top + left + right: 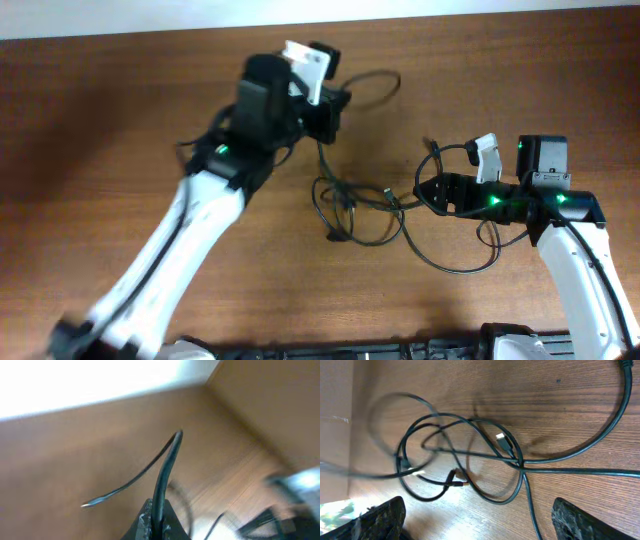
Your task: Untangle cables
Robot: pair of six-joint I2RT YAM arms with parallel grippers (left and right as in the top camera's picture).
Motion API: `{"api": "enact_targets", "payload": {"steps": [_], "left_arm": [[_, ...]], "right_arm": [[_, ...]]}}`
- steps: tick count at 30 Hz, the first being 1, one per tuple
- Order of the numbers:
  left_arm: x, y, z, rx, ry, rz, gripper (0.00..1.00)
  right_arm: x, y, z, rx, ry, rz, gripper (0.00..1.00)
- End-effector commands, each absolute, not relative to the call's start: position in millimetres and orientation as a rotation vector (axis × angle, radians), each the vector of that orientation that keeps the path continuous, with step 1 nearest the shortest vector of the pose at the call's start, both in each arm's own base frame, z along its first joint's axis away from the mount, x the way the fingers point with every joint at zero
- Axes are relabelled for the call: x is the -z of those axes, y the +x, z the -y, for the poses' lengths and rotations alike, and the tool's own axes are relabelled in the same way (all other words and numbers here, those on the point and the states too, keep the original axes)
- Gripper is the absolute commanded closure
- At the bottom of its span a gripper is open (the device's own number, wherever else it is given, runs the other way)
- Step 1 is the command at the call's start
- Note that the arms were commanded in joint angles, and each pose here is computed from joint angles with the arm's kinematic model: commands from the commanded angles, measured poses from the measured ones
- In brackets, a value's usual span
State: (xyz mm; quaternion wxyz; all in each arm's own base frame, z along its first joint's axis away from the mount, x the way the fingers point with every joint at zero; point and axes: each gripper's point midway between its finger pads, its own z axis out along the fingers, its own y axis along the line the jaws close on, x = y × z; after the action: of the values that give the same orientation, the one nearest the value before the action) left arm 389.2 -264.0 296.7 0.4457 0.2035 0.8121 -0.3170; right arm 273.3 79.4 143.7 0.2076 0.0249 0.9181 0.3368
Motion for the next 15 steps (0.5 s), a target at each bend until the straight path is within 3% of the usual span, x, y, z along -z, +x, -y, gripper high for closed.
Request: {"api": "enact_targets", "payload": {"steps": [1,4,8,12,15], "left_arm": [[-379,355,250,0.839,0.479,-1.828,1.00],[-408,337,240,0.843,0.481,-1.753,1.00],[-416,345,232,0.794,0.418,-1.732,1.00],[-433,357,211,0.714,0.316,-1.675,1.00],[-437,379,155,0.569,0.030,-1.681,1.00]], "right_arm": [[-151,273,-88,-1.007,0.019,-2.521,0.09],[-164,276,-122,-1.069,-0.175,-2.448,0.08],[-169,276,-177,-1.011,-0.481,-2.360,0.08],[-145,269,-231,-0.973,-0.700,-2.351,0.05],[-100,270,-252,-0.865,-0.727,-2.460,0.04]]}}
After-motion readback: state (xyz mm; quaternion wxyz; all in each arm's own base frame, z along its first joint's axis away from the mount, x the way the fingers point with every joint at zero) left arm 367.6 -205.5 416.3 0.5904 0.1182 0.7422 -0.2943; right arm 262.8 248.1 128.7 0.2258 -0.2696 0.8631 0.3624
